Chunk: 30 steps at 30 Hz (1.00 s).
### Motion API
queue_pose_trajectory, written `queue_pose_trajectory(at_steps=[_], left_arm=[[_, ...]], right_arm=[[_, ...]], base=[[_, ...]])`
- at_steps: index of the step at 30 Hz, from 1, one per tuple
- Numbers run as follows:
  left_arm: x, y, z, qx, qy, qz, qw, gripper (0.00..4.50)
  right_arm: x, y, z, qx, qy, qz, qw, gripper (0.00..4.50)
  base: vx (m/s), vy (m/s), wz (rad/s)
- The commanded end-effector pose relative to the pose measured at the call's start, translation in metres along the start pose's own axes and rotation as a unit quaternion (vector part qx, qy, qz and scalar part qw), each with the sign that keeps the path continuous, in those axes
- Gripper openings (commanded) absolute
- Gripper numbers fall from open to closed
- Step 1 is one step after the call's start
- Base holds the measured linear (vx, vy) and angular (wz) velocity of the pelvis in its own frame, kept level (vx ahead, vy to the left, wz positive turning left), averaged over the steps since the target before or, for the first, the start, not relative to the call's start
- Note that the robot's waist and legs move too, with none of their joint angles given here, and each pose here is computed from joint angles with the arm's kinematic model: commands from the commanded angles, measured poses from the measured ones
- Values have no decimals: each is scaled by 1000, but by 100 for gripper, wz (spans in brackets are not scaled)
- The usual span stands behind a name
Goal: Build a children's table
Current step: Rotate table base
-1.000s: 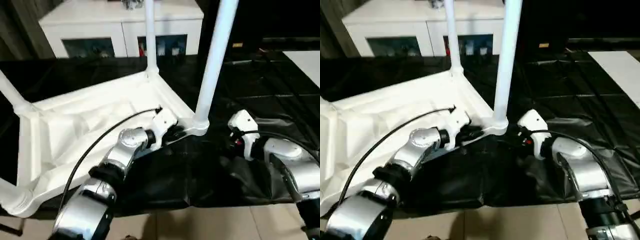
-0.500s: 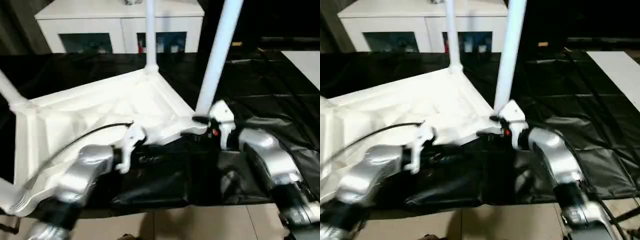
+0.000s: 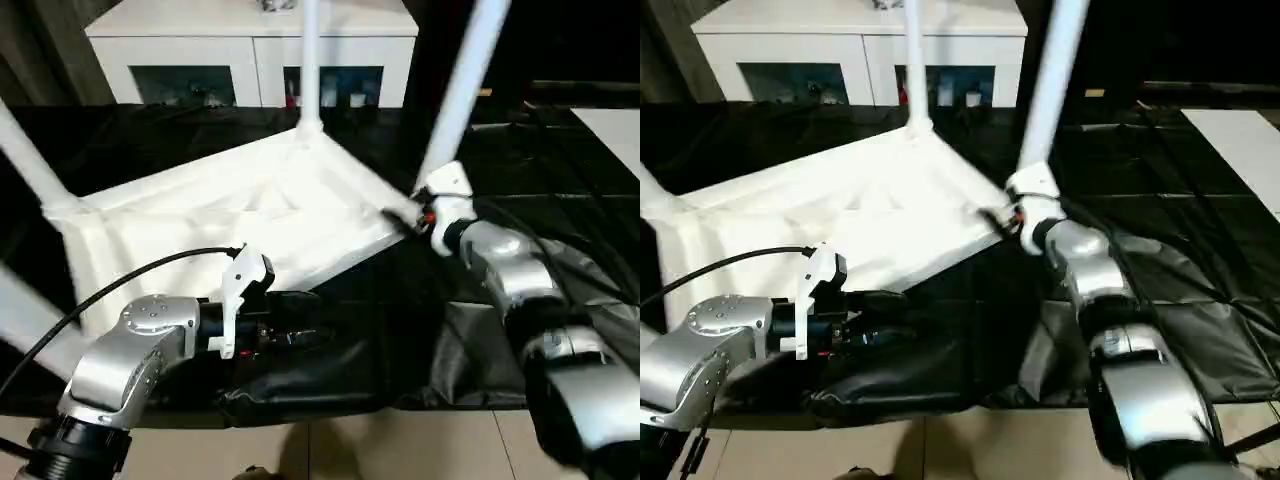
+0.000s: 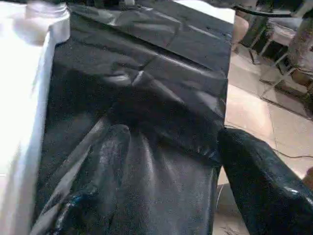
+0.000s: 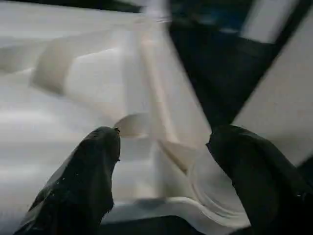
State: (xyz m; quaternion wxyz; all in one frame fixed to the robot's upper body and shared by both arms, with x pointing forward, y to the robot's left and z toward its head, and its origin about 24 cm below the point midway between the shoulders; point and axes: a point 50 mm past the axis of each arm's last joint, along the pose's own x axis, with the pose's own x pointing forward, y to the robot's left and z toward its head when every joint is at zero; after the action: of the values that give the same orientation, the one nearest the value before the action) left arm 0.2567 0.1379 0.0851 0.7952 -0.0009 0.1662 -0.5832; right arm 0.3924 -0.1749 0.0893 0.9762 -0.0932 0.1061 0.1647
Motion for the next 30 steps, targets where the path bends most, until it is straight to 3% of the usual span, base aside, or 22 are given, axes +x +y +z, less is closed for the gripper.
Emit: queue_pose_trajectory(at_steps=[1, 2, 4, 8, 12, 20, 23, 30], left_arm=[[-1, -1, 7, 8, -8, 4, 1000, 366], [-1, -1, 9, 13, -12, 10, 1000, 377], [-2, -2, 11, 16, -15, 14, 1000, 402], [-6, -5, 11, 17, -18, 23, 999, 433], [-12, -9, 10, 26, -25, 39, 999, 447], [-42, -20, 3, 1, -27, 43, 999, 447], [-67, -28, -2, -18, -30, 39, 999, 447], [-90, -43, -14, -64, -17, 33, 997, 447]], right_arm=[[-6, -26, 4, 25, -6, -84, 996, 355], [-10, -41, 5, 35, -4, -149, 988, 355], [-13, -49, 6, 18, 0, -183, 983, 355], [-14, -52, 6, 17, -4, -186, 982, 355], [-12, -47, 6, 37, -22, -153, 987, 355], [-10, -18, 0, 5, -62, -3, 998, 355], [-16, -6, -7, -19, -67, 79, 994, 355], [-23, -6, -25, -43, -43, 81, 995, 355]], base=[[0, 0, 0], [0, 0, 0], [0, 0, 0], [0, 0, 0], [0, 0, 0], [0, 0, 0], [0, 0, 0], [0, 0, 0]])
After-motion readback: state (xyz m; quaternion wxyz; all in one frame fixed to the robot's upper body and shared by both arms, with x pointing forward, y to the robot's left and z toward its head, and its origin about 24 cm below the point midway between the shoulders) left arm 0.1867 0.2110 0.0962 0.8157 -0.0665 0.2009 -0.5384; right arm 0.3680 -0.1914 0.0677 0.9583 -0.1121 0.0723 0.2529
